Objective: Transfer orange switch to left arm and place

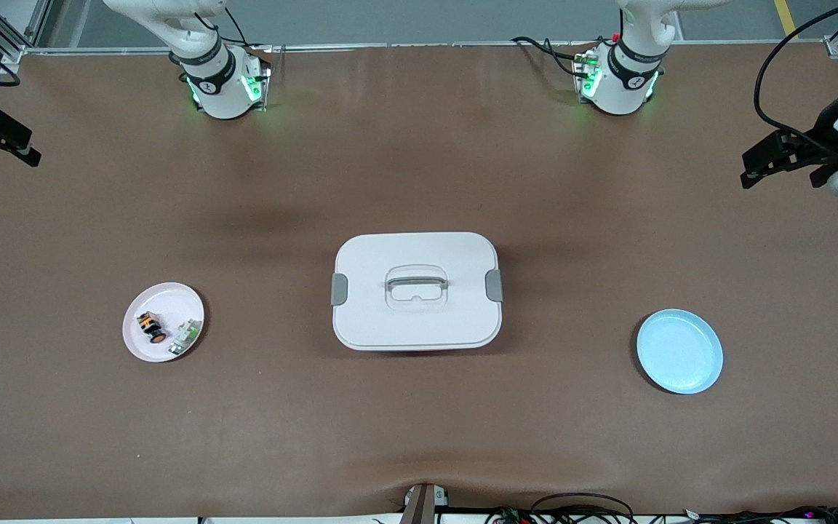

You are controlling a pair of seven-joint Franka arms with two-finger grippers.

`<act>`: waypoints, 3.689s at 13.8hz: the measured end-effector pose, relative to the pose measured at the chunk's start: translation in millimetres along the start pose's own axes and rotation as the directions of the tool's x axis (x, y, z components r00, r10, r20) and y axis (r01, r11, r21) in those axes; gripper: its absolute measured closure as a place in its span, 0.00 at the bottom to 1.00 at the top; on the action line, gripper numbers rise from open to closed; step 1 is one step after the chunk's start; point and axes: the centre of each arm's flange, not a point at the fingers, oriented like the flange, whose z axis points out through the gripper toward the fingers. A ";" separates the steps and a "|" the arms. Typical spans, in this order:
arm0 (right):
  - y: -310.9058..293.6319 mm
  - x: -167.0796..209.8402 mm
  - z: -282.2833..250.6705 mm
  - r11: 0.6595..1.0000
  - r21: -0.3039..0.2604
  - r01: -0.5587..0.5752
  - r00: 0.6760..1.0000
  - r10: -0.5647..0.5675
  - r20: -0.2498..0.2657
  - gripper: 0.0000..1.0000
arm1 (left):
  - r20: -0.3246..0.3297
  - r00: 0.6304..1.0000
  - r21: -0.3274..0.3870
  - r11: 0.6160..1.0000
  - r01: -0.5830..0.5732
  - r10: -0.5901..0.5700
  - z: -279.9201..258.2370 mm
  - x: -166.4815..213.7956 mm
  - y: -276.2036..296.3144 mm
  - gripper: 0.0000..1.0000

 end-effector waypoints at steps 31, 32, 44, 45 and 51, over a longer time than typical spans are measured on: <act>10.2 91.1 164.6 0.998 -0.012 -0.068 0.987 0.069 0.145 0.00 | 0.086 0.996 0.004 1.000 -0.001 0.001 12.1 -1.4 2.3 0.00; 20.6 94.8 181.8 0.991 -0.020 -0.129 0.978 0.130 0.160 0.00 | 0.090 0.996 0.004 1.000 -0.001 0.001 14.3 -0.2 2.6 0.00; 71.5 111.1 274.3 0.708 -0.024 -0.705 0.708 0.706 0.013 0.00 | 0.078 0.997 0.017 1.000 0.004 -0.006 11.0 3.3 0.1 0.00; 75.3 114.0 288.0 0.701 -0.017 -0.713 0.701 0.713 0.001 0.00 | 0.076 0.997 0.017 1.000 0.004 -0.006 9.9 3.3 0.1 0.00; 70.4 124.1 368.8 0.635 -0.036 -0.772 0.635 0.772 0.021 0.00 | 0.043 0.999 0.016 1.000 0.018 -0.019 -3.7 1.4 -6.4 0.00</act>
